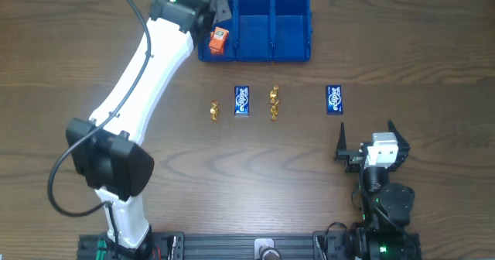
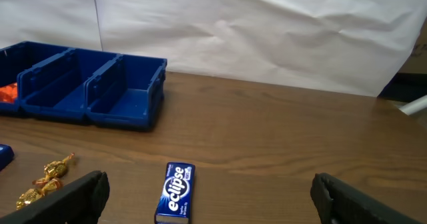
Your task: Sort Candies Into Trays
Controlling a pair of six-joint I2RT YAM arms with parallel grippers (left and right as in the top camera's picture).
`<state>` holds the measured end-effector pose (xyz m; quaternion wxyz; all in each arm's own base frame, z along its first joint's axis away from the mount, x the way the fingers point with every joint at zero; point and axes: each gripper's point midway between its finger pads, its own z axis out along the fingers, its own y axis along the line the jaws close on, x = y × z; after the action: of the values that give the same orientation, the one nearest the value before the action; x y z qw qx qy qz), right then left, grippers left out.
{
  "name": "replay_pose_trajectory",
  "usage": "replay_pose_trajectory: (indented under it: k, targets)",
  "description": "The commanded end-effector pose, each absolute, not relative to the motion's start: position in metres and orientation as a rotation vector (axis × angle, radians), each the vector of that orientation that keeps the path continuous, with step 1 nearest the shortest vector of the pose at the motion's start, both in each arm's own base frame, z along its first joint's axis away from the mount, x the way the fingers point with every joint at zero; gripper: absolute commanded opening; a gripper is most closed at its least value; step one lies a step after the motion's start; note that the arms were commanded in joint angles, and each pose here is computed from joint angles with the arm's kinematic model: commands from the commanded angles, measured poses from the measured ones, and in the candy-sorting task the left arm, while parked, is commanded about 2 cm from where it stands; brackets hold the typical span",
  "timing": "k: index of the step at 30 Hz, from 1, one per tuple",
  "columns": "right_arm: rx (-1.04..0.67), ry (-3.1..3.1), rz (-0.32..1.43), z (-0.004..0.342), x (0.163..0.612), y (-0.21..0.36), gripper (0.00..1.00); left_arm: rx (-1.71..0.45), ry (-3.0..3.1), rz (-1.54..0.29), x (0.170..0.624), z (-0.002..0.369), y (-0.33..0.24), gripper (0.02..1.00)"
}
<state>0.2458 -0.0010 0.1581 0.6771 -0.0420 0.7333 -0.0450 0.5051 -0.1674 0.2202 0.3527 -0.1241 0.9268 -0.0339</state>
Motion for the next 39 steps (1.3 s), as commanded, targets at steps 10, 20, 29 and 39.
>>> replay_pose_trajectory:
  k: [10, 20, 29, 39]
  targets:
    - [-0.103, 1.647, -0.108, 0.156, 0.246, -0.001, 1.000, 0.023, 2.559, -0.082, 0.538, 0.114, -0.183, 0.268]
    - [-0.103, 1.647, -0.108, 0.157, 0.246, -0.001, 1.000, 0.026, 2.574, -0.071, 0.541, 0.101, -0.181, 0.397]
    - [-0.103, 1.647, -0.108, 0.157, 0.246, -0.001, 1.000, -0.023, 2.514, -0.111, 0.530, 0.156, -0.176, 0.838]
    - [-0.103, 1.647, -0.108, 0.157, 0.246, -0.001, 1.000, -0.097, 1.845, -0.250, 0.398, 0.398, -0.106, 0.822]
